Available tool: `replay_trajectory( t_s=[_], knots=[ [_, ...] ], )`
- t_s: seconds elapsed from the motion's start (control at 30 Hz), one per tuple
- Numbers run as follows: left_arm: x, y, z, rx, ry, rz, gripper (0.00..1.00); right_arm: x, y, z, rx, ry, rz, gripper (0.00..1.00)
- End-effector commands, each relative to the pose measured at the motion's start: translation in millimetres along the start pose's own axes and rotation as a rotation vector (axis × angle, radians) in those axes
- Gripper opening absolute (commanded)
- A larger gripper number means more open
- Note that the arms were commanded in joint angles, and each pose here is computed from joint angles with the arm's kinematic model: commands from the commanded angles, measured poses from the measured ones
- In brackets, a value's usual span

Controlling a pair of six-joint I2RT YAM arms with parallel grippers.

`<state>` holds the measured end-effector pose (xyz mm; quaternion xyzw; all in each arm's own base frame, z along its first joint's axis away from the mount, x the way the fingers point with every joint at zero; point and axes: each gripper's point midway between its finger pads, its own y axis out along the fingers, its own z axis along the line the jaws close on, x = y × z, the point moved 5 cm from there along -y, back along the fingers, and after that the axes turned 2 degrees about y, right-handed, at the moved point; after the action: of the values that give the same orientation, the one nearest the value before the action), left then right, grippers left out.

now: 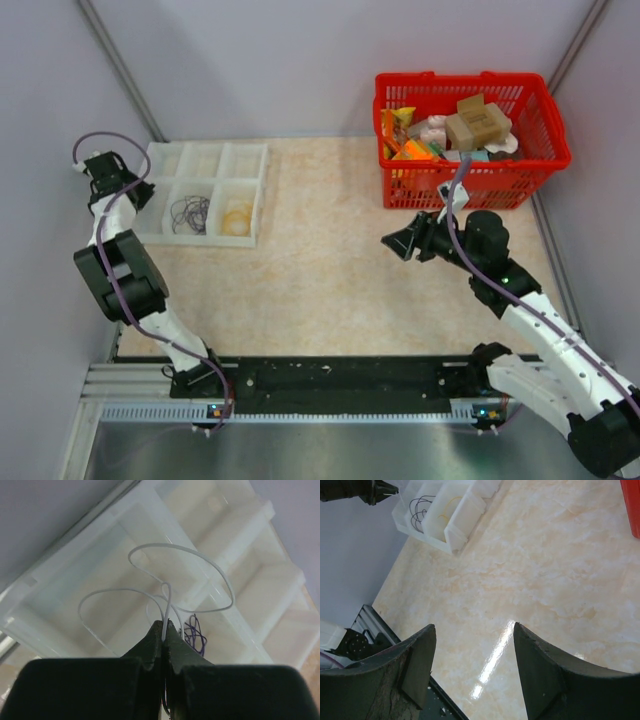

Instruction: Untangle the cables

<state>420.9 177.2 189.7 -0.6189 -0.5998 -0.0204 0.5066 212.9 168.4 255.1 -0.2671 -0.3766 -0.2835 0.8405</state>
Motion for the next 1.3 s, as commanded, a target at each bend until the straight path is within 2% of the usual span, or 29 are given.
replay_trajectory(
  t_s=[0.0,0.17,0.3,0.47,0.6,0.63,0.73,0.8,0.83,1.1,1.27],
  knots=[
    [39.0,15.3,7.1,0.027,0.124,-0.151,0.0,12.4,-3.3,9.9,0.025,-0.037,-0.042,0.63],
    [40.5,30.2,18.0,0.07,0.185,-0.152,0.0,9.6,-0.6,5.5,0.011,-0.033,-0.03,0.63],
    [27.6,54.0,19.3,0.036,0.192,-0.038,0.0,13.4,-0.2,6.7,0.011,-0.039,-0.037,0.63],
    [11.0,70.8,22.8,0.037,0.125,0.097,0.0,12.4,4.0,5.8,0.014,-0.032,-0.025,0.63],
    [6.7,71.2,31.0,0.101,0.104,0.126,0.0,11.3,6.9,7.0,0.029,-0.019,-0.013,0.63],
    [5.3,69.9,32.6,0.122,0.099,0.136,0.04,11.7,7.3,7.4,0.032,-0.018,-0.014,0.63],
    [5.1,59.0,33.3,0.152,0.087,0.13,0.25,11.9,7.7,7.4,0.034,-0.018,-0.018,0.63],
    [7.0,50.5,32.5,0.159,0.086,0.108,0.58,12.1,8.6,7.9,0.04,-0.017,-0.019,0.62],
    [9.1,46.3,32.0,0.159,0.087,0.095,0.6,11.4,9.6,7.7,0.043,-0.015,-0.016,0.62],
    [21.4,13.0,20.6,0.159,0.086,0.043,0.57,8.7,11.9,8.2,0.056,0.0,-0.006,0.62],
    [21.5,-22.6,0.2,0.072,0.038,-0.004,0.61,9.3,13.9,4.4,0.032,-0.012,0.004,0.62]
  ],
)
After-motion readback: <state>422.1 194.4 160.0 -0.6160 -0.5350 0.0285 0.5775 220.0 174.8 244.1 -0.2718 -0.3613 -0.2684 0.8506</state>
